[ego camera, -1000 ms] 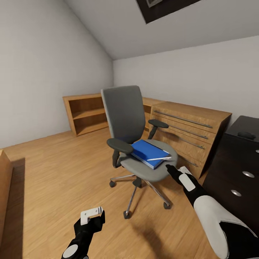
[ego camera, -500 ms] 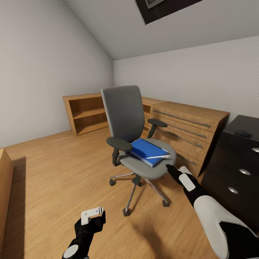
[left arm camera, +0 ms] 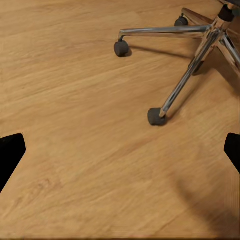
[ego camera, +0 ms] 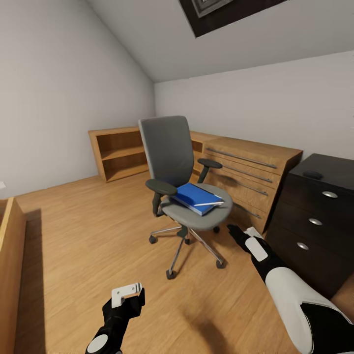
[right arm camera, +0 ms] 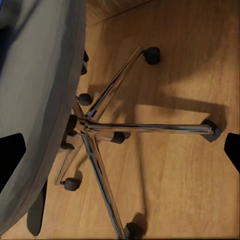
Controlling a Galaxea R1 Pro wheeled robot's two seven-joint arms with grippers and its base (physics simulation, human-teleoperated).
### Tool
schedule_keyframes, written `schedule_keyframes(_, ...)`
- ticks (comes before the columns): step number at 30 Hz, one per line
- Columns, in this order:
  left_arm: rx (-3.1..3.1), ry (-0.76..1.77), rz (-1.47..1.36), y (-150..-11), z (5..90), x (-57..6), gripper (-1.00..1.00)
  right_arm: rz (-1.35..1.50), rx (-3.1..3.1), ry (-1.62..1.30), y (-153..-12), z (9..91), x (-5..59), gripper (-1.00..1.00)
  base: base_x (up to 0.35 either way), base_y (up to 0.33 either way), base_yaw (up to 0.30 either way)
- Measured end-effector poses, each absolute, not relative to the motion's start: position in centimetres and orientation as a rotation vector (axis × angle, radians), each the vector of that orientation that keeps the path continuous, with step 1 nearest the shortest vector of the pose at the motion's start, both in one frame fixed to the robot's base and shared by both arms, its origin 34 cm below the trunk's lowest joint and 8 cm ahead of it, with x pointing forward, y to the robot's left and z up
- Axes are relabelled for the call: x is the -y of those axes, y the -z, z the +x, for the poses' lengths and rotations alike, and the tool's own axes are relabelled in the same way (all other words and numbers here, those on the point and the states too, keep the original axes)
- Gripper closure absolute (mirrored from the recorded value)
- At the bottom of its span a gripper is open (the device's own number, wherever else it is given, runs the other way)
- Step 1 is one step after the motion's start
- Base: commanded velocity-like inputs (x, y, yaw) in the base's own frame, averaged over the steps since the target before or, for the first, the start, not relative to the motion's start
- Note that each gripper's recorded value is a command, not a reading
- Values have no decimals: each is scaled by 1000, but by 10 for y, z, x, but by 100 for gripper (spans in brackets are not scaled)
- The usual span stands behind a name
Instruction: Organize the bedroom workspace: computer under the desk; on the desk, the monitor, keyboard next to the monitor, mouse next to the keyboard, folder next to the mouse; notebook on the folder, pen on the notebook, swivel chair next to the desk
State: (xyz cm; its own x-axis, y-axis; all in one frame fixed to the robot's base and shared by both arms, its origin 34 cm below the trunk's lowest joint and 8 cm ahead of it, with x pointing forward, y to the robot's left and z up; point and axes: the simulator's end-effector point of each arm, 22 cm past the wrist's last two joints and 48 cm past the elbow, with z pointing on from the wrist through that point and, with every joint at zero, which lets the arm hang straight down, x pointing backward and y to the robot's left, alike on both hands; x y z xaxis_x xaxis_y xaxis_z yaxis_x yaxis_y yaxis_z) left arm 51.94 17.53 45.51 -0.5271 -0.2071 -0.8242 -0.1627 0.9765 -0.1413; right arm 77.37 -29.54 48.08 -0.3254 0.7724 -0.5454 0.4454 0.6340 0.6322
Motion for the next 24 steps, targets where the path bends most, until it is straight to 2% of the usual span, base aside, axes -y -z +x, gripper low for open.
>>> schedule_keyframes(8, -2134, 57, -258, -456, 520, -175, -100, 957, -1970, -470, -482, 774, 295, -100, -28, -3, -135)
schedule_keyframes(24, -2126, 57, -258, -460, 520, -176, -100, 954, -1963, -473, -488, 774, 295, -100, -2, 0, -237)
